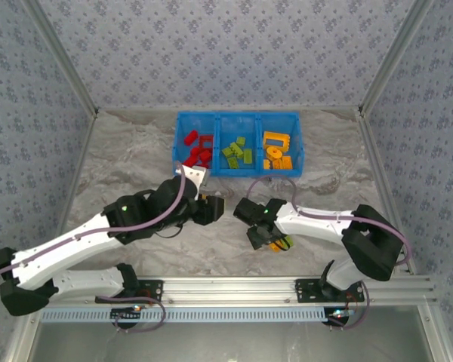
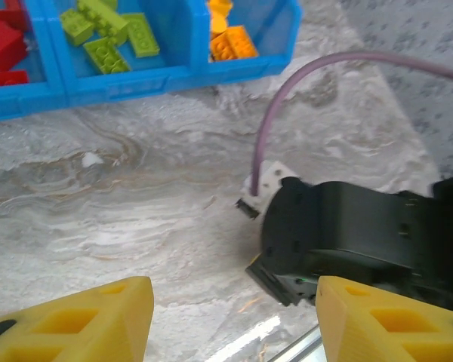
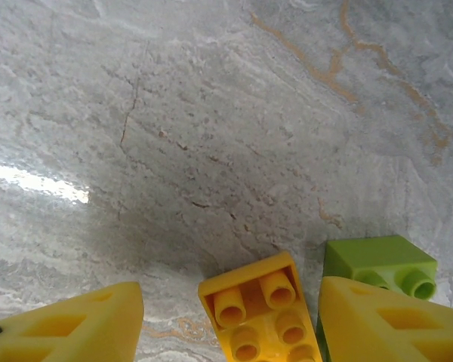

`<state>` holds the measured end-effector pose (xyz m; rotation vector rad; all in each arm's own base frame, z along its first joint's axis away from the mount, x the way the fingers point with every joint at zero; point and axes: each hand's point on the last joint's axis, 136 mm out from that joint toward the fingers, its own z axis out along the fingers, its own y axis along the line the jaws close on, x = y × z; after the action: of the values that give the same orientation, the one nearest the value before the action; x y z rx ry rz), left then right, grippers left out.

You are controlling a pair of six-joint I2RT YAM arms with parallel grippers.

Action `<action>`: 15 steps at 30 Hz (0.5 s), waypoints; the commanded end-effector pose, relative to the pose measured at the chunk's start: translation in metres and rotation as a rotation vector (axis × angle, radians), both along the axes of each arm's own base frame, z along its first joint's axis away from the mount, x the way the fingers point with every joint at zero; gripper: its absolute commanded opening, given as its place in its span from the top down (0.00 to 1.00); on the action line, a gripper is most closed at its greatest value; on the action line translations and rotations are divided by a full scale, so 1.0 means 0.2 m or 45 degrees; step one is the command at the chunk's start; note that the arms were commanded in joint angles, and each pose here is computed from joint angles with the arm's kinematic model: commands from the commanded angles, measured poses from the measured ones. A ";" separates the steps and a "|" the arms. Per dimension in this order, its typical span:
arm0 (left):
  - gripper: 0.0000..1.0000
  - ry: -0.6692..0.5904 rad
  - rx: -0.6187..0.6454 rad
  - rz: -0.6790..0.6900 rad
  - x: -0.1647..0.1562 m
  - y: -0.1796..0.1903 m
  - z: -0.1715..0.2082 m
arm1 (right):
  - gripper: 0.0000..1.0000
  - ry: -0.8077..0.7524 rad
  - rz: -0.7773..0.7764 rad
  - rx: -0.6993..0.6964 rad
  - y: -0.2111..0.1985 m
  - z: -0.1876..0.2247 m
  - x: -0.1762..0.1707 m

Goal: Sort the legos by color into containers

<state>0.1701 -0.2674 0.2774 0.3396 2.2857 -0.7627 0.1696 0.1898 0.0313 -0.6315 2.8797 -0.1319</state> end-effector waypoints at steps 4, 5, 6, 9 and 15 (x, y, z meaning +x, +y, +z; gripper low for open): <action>0.41 0.024 -0.079 -0.016 -0.04 -0.03 0.03 | 0.37 0.020 -0.015 -0.038 -0.03 -0.04 -0.01; 0.41 0.022 -0.082 -0.020 -0.04 -0.03 0.03 | 0.38 0.022 -0.019 -0.050 -0.04 -0.04 -0.01; 0.41 0.018 -0.085 -0.024 -0.04 -0.04 0.04 | 0.39 0.027 -0.021 -0.065 -0.05 -0.04 -0.02; 0.41 0.016 -0.084 -0.042 -0.04 -0.06 0.05 | 0.40 0.038 -0.029 -0.090 -0.08 -0.05 -0.04; 0.41 0.047 -0.089 -0.110 -0.08 -0.12 0.04 | 0.44 0.057 -0.057 -0.117 -0.14 -0.06 -0.10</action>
<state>0.1606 -0.2795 0.2691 0.3697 2.3176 -0.8184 0.1584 0.1760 0.0188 -0.6213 2.9237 -0.1991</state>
